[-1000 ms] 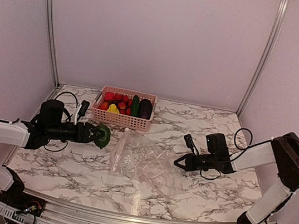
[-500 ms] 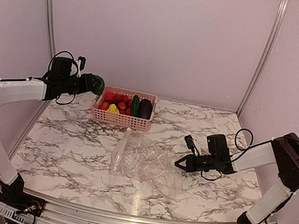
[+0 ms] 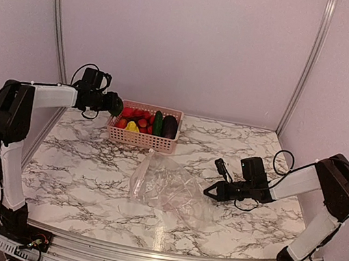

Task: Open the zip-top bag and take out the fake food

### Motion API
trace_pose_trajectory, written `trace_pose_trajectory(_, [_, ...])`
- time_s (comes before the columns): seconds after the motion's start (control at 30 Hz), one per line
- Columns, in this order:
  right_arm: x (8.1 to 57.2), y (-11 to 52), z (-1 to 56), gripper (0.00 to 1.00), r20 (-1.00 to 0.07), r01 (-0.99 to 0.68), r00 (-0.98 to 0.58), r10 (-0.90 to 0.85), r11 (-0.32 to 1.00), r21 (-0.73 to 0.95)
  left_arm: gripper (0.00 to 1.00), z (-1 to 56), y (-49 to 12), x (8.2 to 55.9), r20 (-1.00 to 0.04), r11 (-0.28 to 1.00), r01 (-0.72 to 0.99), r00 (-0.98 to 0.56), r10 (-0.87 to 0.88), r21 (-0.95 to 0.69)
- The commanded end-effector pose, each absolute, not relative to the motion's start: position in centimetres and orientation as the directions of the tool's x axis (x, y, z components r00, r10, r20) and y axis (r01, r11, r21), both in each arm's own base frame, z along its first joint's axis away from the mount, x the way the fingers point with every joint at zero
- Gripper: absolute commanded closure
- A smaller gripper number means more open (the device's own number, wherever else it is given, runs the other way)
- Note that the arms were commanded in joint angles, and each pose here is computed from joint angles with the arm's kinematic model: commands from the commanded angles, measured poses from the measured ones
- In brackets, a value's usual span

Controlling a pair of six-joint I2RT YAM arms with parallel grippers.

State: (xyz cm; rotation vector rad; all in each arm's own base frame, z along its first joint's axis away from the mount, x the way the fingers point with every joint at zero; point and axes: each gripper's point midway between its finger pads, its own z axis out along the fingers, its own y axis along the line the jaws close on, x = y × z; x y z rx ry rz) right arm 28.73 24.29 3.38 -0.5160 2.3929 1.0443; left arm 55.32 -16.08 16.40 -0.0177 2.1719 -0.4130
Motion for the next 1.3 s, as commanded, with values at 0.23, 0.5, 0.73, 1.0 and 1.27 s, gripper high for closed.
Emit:
trace_pose_trajectory(0.23, [29.6, 24.5, 4.1, 1.0, -0.574, -0.521, -0.806, -0.144, 0.632, 0.573, 0.45, 10.3, -17.6, 54.4, -0.7, 0.967, 0.154, -0.714, -0.034, -0.204])
trace_pose_trajectory(0.5, [29.7, 24.5, 5.3, 1.0, -0.599, -0.538, -0.788, -0.139, 0.627, 0.563, 0.04, 13.1, -18.0, 53.9, -0.71, 0.969, 0.163, -0.704, -0.018, -0.187])
trace_pose_trajectory(0.73, [30.0, 24.6, 6.8, 1.0, -0.635, -0.562, -0.762, -0.128, 0.619, 0.549, 0.01, 19.1, -17.5, 52.6, -0.772, 0.964, 0.166, -0.633, -0.059, -0.209])
trace_pose_trajectory(1.0, [30.3, 24.6, 9.5, 1.0, -0.704, -0.602, -0.705, -0.093, 0.604, 0.523, 0.01, 23.6, -20.0, 47.0, -0.797, 0.892, 0.322, -0.6, -0.067, -0.318])
trace_pose_trajectory(1.27, [29.8, 25.1, 12.6, 1.0, -0.78, -0.683, -0.621, -0.077, 0.541, 0.49, 0.01, 21.1, -25.2, 36.7, -0.791, 0.713, 0.56, -0.612, 0.012, -0.422])
